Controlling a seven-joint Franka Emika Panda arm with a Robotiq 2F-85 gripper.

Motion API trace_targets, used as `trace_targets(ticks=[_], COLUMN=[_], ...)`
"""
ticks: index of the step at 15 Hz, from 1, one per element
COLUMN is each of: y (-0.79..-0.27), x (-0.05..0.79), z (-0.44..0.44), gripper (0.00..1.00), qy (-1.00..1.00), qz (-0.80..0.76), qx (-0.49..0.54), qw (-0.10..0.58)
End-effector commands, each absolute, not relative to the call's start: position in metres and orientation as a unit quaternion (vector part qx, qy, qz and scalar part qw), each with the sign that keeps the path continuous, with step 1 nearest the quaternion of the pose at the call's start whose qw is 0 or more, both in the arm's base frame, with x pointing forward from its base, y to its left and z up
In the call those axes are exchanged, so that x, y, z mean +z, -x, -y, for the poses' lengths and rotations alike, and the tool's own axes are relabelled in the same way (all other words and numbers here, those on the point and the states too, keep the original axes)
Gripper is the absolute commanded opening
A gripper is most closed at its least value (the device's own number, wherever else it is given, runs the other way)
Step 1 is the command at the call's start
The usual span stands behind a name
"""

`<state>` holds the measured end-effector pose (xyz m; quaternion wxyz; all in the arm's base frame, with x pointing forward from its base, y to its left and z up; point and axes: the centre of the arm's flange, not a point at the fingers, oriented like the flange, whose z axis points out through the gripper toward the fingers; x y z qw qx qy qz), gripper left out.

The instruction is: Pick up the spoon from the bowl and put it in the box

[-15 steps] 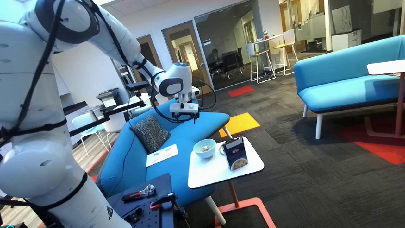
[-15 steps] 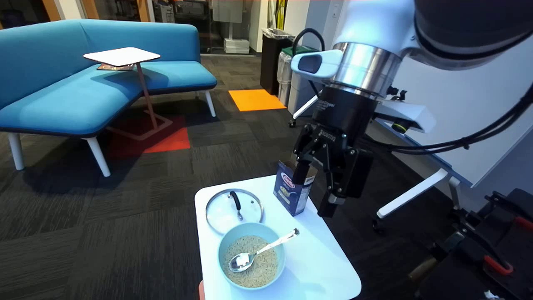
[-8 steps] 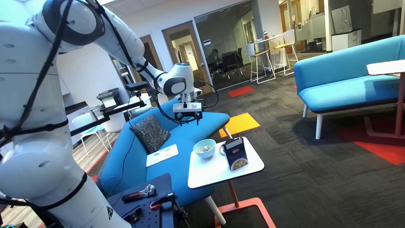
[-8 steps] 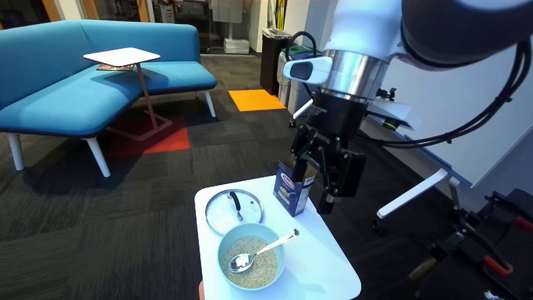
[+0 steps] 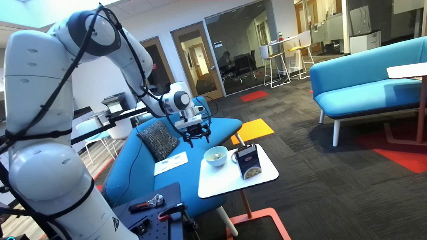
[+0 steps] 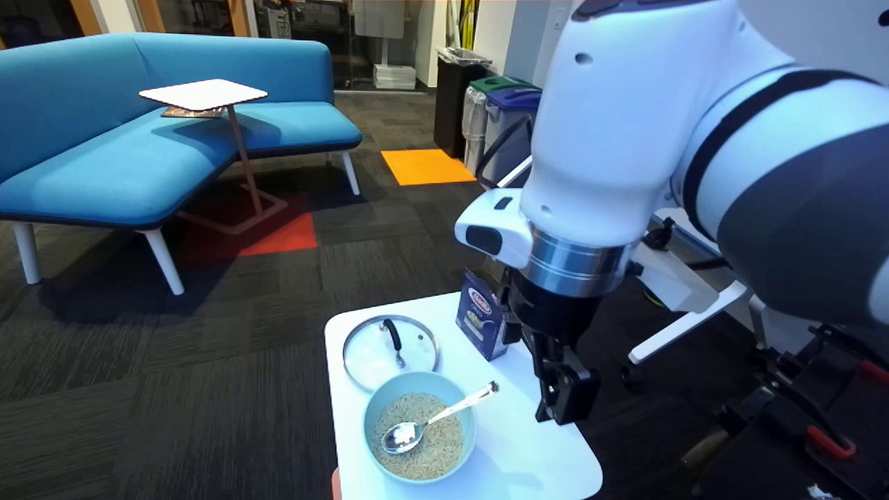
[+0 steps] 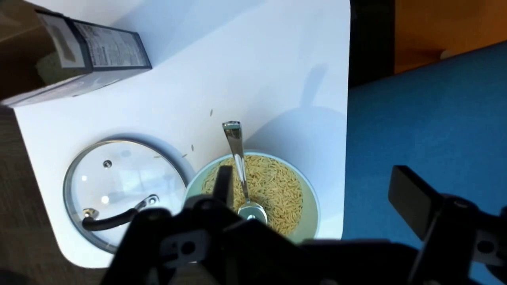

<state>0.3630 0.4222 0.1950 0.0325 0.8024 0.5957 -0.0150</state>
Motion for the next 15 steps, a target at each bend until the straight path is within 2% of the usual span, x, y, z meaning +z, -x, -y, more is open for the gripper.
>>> trace_targets(ticks=[1, 8, 15], y=[-0.368, -0.396, -0.410], x=[0.177, 0.142, 0.116], z=[-0.430, -0.427, -0.439], gripper=[1.00, 1.00, 1.00], qy=[-0.802, -0.772, -0.758], qz=[-0.595, -0.632, -0.642], qx=[-0.032, -0.060, -0.104], qw=[0.052, 0.025, 0.037])
